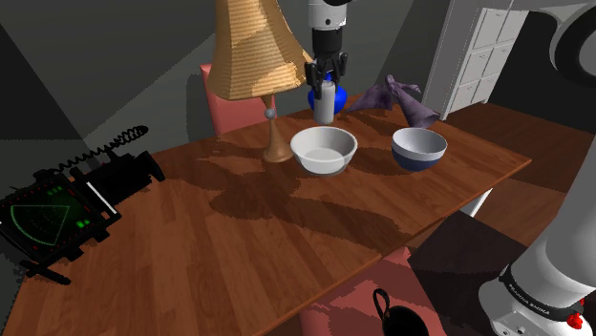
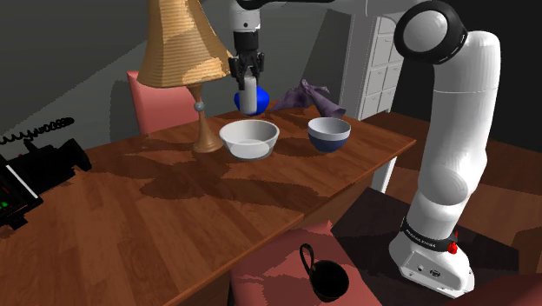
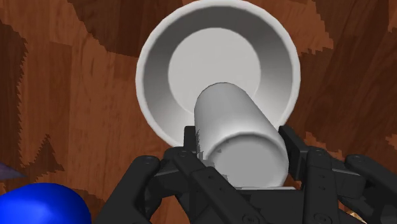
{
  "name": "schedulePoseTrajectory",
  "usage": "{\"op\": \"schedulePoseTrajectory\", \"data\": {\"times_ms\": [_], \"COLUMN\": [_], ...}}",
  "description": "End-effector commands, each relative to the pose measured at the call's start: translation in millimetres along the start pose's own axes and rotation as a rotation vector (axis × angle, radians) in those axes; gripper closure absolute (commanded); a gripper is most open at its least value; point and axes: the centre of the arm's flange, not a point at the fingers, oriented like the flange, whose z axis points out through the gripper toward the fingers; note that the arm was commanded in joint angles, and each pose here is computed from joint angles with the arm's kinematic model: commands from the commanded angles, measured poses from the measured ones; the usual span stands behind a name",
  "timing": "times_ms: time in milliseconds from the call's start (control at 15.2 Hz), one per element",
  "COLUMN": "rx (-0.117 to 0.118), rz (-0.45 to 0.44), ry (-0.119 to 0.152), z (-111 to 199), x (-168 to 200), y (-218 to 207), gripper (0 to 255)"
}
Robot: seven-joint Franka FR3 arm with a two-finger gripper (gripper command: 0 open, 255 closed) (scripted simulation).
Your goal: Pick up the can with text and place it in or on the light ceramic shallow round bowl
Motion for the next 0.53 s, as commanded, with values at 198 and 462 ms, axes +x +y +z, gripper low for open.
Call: {"op": "schedulePoseTrajectory", "data": {"times_ms": [198,462], "rx": [0.0,0.0], "rz": [0.0,0.0], "ry": [-0.004,-0.004], "z": [29.2,50.3], "x": [0.5,0.6], "y": [-1.4,-1.7], "gripper": [255,255]}}
